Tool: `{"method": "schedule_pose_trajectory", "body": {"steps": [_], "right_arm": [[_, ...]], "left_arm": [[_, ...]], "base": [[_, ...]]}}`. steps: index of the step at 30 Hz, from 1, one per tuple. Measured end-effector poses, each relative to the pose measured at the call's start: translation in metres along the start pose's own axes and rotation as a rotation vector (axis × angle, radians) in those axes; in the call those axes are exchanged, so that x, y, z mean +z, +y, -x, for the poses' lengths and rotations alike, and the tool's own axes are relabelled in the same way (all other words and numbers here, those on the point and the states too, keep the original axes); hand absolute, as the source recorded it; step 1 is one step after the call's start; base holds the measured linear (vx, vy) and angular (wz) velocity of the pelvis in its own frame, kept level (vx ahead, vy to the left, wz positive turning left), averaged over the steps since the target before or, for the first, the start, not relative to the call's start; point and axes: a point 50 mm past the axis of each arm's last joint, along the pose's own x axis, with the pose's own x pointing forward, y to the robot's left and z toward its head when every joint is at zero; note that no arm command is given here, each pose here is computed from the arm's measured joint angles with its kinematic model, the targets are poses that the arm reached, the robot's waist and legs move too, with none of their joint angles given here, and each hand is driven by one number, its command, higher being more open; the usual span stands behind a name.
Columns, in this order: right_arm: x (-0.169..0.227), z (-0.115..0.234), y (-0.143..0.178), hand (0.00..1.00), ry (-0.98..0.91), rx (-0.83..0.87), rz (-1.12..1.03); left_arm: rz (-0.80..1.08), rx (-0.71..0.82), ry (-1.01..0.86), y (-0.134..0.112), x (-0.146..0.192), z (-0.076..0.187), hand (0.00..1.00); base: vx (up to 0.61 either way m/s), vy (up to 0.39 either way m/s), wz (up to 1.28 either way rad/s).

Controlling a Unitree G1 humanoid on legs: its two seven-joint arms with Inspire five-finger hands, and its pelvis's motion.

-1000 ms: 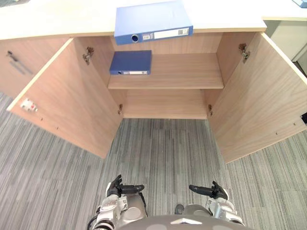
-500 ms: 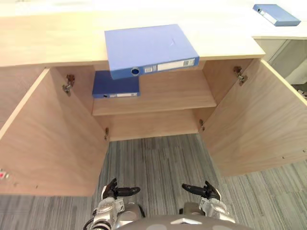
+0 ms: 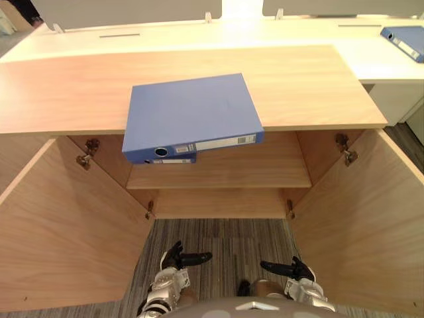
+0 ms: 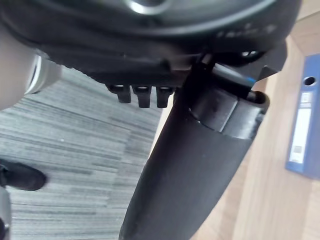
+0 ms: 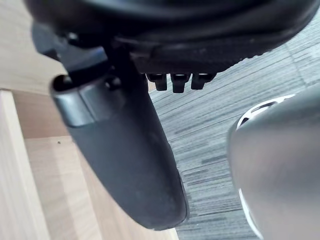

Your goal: Walk over to the cabinet, pick up the folder, carry it to the office cabinet, place the folder inside the office cabinet, then close the office cabinet door

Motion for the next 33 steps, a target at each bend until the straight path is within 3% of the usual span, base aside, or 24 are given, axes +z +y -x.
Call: {"method": "schedule_pose_trajectory", "body": {"steps": [13,24,30,33], "right_arm": [[-0.013,0.004,0.004,1.00,0.033,0.009,-0.021],[-0.025,0.005,-0.012,1.00,0.076,-0.062,-0.070],[-0.026,0.006,-0.016,1.00,0.073,-0.086,-0.055],[-0.026,0.007,-0.018,1.00,0.060,-0.082,-0.023]], "left_arm": [[0.025,0.041,0.031,0.012,-0.010,0.002,1.00],[-0.066,0.039,0.036,0.011,-0.015,0.004,1.00],[-0.113,0.083,-0.128,0.020,0.005,0.015,1.00],[-0.158,0.101,-0.340,0.029,0.041,0.033,1.00]], "base": [[0.15,0.156,-0.09],[-0.02,-0.002,0.08],[-0.06,0.008,0.13],[-0.06,0.003,0.24]]}}
